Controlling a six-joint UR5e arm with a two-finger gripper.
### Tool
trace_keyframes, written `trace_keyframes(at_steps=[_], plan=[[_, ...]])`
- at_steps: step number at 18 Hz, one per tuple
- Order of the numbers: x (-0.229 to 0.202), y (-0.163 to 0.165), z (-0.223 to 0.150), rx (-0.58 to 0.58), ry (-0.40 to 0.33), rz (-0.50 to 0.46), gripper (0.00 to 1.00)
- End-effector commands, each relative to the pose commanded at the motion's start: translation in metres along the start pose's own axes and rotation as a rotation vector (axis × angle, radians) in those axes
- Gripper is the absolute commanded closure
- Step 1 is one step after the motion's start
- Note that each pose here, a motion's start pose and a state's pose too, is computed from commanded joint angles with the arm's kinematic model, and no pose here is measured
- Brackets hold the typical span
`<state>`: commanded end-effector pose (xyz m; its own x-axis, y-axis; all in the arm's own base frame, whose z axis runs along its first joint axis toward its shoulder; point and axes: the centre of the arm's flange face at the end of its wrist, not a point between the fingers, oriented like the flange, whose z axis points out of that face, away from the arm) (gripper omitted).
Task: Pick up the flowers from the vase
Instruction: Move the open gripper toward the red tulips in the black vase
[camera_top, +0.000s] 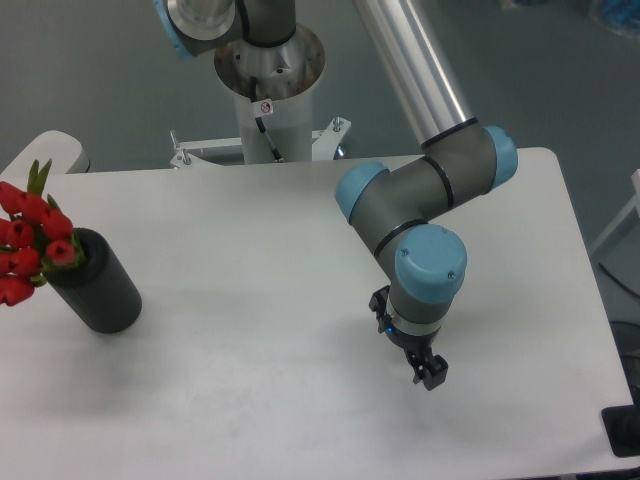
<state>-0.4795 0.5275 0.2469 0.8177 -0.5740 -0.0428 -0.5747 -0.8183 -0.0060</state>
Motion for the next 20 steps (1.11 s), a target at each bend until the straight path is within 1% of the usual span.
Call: trace_keyframes(at_steps=[4, 7, 10, 12, 13, 14, 15, 20], plan=[[0.001, -0.001, 0.001, 0.0, 0.003, 0.002, 0.0], [0.002, -0.003, 0.0, 0.0, -0.001, -0.024, 0.0], [0.003, -0.008, -0.002, 0.01, -0.001, -0.018, 0.0], [0.007, -0.015, -0.006, 0.016, 0.003, -0.037, 0.0], [0.009, -0.023, -0.008, 0.035, 0.003, -0.054, 0.0], [0.012, -0.03, -0.017, 0.072, -0.002, -0.075, 0.0], [0.018, -0.042, -0.022, 0.113, 0.009, -0.078, 0.0], [0.06, -0.073, -0.047, 0.279, 0.031, -0.053, 0.0]])
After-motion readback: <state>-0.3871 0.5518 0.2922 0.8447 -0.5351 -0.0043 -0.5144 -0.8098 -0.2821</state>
